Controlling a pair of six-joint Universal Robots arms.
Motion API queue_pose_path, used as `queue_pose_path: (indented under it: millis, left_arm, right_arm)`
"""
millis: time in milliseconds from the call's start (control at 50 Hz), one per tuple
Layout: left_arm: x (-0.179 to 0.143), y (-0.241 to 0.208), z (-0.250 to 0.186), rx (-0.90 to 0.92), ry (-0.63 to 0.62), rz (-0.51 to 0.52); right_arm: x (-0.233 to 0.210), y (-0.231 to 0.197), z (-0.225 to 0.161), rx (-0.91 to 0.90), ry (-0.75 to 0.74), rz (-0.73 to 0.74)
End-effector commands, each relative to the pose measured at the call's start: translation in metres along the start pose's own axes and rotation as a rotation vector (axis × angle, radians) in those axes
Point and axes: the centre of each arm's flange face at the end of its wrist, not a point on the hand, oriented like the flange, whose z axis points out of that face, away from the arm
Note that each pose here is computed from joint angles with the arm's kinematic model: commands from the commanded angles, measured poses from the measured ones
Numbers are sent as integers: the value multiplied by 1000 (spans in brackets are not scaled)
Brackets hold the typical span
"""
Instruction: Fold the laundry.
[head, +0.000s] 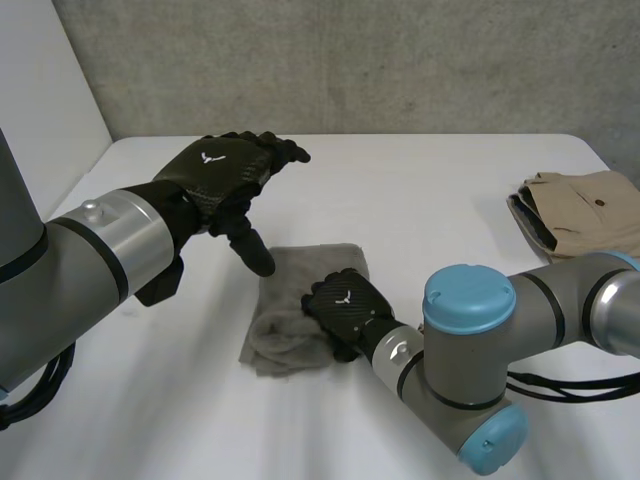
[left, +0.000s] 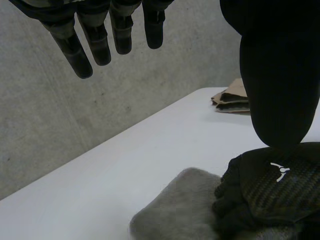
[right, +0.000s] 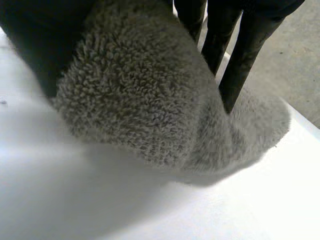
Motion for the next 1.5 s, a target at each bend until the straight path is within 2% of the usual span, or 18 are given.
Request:
queue_pose_path:
  millis: [20,260,340,360,420,560,660,800,880,1080,1160,1380,1500]
  left_arm:
    - [-4,1,1,-5,-11,-3]
    - [-6,-1,3,4,-17,-4]
    - [-7,-5,4,15,-24,-1]
    - [-8,-5,5,15,-24,-1]
    - [-8,-6,5,18,-26,0]
    - [-7,-6,5,19,-25,-1]
    - [-5,-5,5,15,-18,-2]
    - [-4,3,10,-13,-25,-8]
    - [-3,7,10,-25,-34,-8]
    - [-1,15,14,-54,-38,-10]
    - [-1,13,14,-48,-48,-7]
    - [7,4,12,-20,-44,6]
    - [8,4,12,-21,-40,6]
  right_arm:
    - [4,-6,4,27,12,-57]
    - [22,-32,16,140,49,-335]
    - [89,-44,21,215,163,-396]
    - [120,-52,16,241,217,-408]
    - [178,-69,4,301,307,-452]
    - [284,-62,-28,350,397,-510]
    - [357,-26,-56,359,399,-422]
    - [414,37,-82,344,388,-360]
    - [447,93,-102,317,429,-352]
    - [465,190,-116,322,398,-323]
    - [468,206,-123,325,402,-300]
    - [458,204,-123,321,400,-246]
    - [463,190,-142,305,454,-228]
